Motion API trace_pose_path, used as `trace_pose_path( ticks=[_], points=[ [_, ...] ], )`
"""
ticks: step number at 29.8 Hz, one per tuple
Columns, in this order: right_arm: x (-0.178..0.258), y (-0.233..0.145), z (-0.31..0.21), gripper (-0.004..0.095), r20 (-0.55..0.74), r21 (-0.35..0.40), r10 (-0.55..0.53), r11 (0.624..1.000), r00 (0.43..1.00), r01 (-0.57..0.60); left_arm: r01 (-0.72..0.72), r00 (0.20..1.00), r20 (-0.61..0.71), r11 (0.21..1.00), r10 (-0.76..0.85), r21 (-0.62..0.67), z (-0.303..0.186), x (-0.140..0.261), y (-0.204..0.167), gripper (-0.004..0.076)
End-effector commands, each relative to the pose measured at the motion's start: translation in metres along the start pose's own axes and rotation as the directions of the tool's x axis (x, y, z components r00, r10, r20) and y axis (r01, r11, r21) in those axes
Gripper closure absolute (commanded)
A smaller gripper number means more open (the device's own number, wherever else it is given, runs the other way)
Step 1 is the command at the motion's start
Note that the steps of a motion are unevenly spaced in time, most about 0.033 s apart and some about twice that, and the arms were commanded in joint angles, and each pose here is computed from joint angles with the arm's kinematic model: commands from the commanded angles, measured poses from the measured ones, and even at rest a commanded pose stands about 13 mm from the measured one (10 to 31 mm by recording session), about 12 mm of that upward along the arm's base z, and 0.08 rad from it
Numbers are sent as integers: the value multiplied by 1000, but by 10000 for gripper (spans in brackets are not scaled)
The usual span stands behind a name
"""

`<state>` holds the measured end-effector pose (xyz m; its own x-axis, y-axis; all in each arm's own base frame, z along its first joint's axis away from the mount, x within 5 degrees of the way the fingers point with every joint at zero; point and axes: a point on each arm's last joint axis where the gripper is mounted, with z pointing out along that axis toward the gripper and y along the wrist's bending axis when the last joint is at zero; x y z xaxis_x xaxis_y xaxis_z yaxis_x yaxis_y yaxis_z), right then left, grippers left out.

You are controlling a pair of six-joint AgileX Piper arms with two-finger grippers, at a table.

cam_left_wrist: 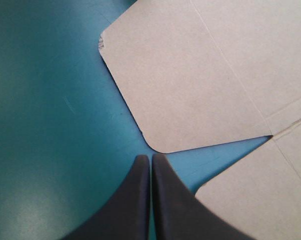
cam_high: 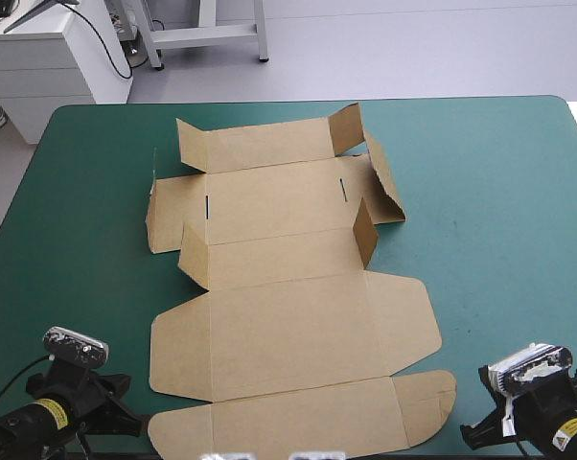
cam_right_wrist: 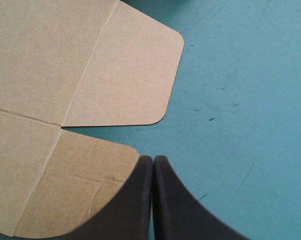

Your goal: Fold the box

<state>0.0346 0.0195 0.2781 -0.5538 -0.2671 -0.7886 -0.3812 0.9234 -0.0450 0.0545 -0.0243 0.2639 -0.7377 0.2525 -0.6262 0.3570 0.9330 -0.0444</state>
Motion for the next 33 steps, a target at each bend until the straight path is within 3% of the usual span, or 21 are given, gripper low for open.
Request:
trace_pose_path(
  ticks=[1,33],
  points=[
    [-12,-1,-5,929,78,11,2,1000,997,-3,6,998,60,1000,-6,7,-5,-9,-1,731],
    [-20,-2,-7,929,80,11,0,1000,997,-1,8,998,59,1000,-9,8,-5,-9,-1,731]
  ],
)
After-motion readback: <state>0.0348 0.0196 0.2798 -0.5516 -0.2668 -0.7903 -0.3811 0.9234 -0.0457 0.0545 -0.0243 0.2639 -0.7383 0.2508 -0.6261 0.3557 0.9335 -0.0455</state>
